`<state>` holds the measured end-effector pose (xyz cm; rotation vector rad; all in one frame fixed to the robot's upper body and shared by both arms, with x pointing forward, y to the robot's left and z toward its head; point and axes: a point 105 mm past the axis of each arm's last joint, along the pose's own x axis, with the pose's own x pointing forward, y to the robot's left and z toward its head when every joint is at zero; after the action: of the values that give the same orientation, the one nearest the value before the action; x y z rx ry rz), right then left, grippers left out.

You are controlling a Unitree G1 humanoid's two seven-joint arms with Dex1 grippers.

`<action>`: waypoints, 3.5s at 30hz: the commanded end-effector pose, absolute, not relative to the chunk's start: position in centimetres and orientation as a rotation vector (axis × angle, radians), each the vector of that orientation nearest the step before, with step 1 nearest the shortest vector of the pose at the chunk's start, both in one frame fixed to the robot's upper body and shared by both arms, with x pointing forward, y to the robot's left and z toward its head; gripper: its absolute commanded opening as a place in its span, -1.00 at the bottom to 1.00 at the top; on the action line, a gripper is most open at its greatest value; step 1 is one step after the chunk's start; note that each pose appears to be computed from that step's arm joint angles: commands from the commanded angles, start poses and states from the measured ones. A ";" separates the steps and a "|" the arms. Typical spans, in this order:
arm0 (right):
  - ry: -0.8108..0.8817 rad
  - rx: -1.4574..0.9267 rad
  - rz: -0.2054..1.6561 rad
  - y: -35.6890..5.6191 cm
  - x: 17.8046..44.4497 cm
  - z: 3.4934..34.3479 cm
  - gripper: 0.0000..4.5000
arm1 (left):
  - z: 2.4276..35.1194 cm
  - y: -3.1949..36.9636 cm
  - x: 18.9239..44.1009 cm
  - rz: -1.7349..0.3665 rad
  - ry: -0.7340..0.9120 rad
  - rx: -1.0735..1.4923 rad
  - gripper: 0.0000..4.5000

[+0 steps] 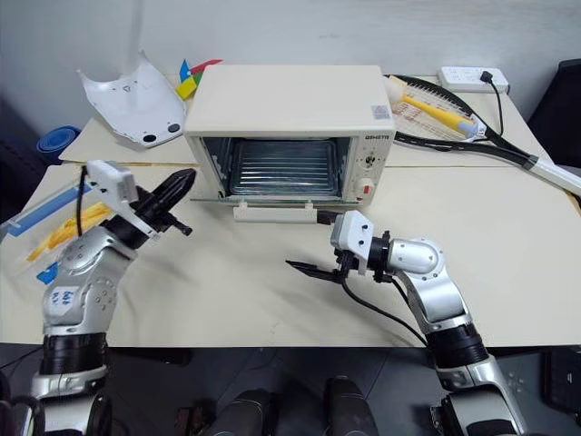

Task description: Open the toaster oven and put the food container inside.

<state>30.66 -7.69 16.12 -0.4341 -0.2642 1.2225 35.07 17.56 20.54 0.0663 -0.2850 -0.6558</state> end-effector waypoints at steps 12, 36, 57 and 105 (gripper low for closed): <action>-0.157 -0.408 0.977 -17.0 26.1 13.9 1.00 | 15.8 16.1 33.6 -0.838 -0.141 0.229 -0.97; -0.536 -0.194 1.119 -11.8 28.3 19.0 1.00 | 14.2 32.3 17.1 0.006 -0.194 -0.132 0.47; -0.559 -0.269 1.166 -9.9 27.8 19.1 1.00 | 18.3 45.9 19.8 0.443 0.102 -0.401 0.98; -0.413 -0.362 1.033 -14.1 27.6 17.3 1.00 | 21.4 28.7 30.0 -0.119 0.445 -0.087 -0.95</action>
<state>27.99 -13.92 16.18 -0.3418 -0.3633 1.0460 29.71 29.84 19.78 -0.1541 0.4940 -0.1005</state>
